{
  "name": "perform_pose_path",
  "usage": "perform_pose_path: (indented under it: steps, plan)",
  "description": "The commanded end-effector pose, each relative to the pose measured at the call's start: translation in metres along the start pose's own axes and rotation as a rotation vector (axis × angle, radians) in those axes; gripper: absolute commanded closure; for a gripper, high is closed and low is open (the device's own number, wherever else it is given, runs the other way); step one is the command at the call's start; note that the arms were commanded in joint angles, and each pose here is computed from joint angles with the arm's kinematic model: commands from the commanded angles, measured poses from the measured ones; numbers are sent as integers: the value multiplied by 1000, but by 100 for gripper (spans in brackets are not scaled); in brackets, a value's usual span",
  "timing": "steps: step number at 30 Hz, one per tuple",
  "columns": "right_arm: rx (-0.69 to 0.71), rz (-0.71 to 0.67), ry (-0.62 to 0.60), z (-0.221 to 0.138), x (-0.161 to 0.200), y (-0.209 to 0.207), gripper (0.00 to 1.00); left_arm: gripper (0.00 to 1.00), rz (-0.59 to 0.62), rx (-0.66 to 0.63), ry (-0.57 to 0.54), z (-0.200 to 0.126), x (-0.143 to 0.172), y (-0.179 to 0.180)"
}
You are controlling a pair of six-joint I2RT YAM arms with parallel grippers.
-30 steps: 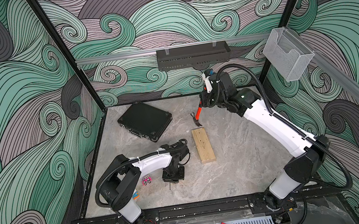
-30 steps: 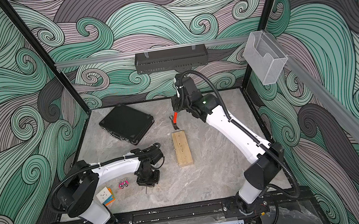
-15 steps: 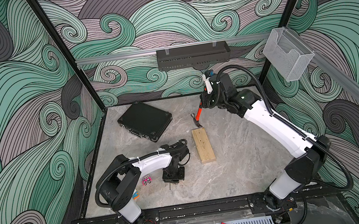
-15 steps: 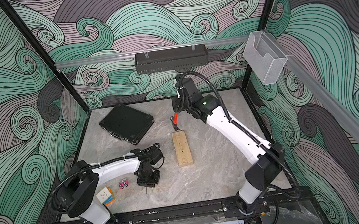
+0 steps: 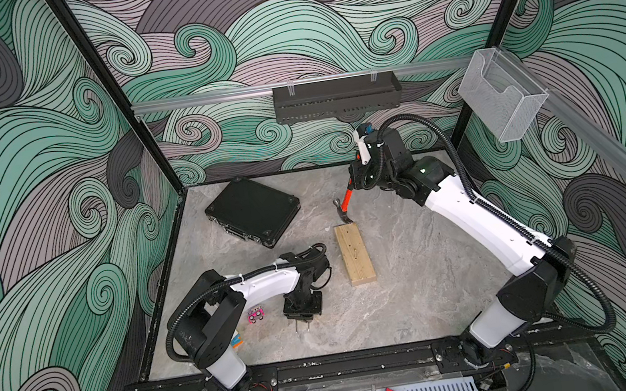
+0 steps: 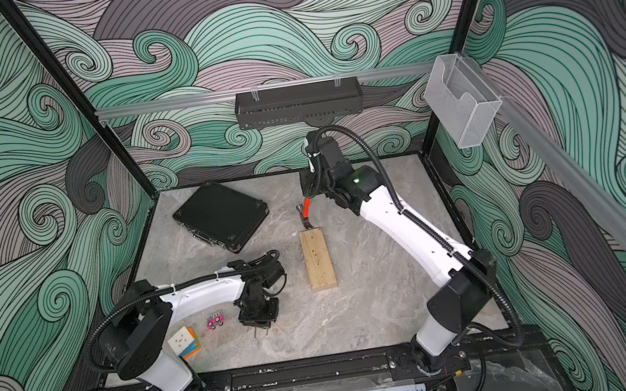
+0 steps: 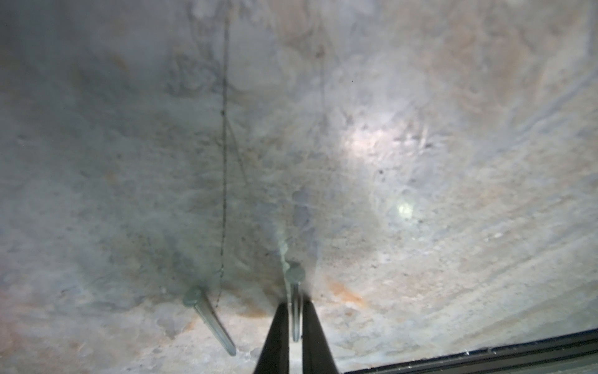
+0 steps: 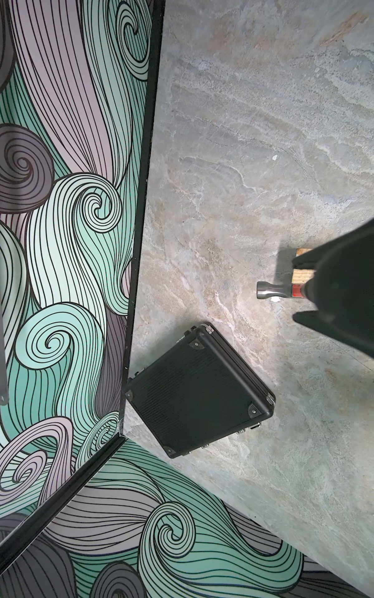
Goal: Use a claw hammer to pull out a nail
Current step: Place the nail at the center of the board.
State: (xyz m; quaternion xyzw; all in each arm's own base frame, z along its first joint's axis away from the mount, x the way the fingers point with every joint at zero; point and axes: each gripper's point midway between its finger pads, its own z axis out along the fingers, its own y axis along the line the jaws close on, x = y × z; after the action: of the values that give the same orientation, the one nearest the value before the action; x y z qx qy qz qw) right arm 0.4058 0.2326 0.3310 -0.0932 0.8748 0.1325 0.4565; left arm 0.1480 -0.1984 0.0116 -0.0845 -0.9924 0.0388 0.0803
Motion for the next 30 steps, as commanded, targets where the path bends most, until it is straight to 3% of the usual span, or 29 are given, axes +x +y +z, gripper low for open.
perform_pose_path:
  steps: [1, 30]
  plan:
    - [-25, 45, -153, -29, -39, 1, 100, 90, 0, -20, 25, 1, 9, 4]
    - [-26, 49, -151, -30, -38, 1, 100, 66, 15, -45, -44, -12, -1, 4]
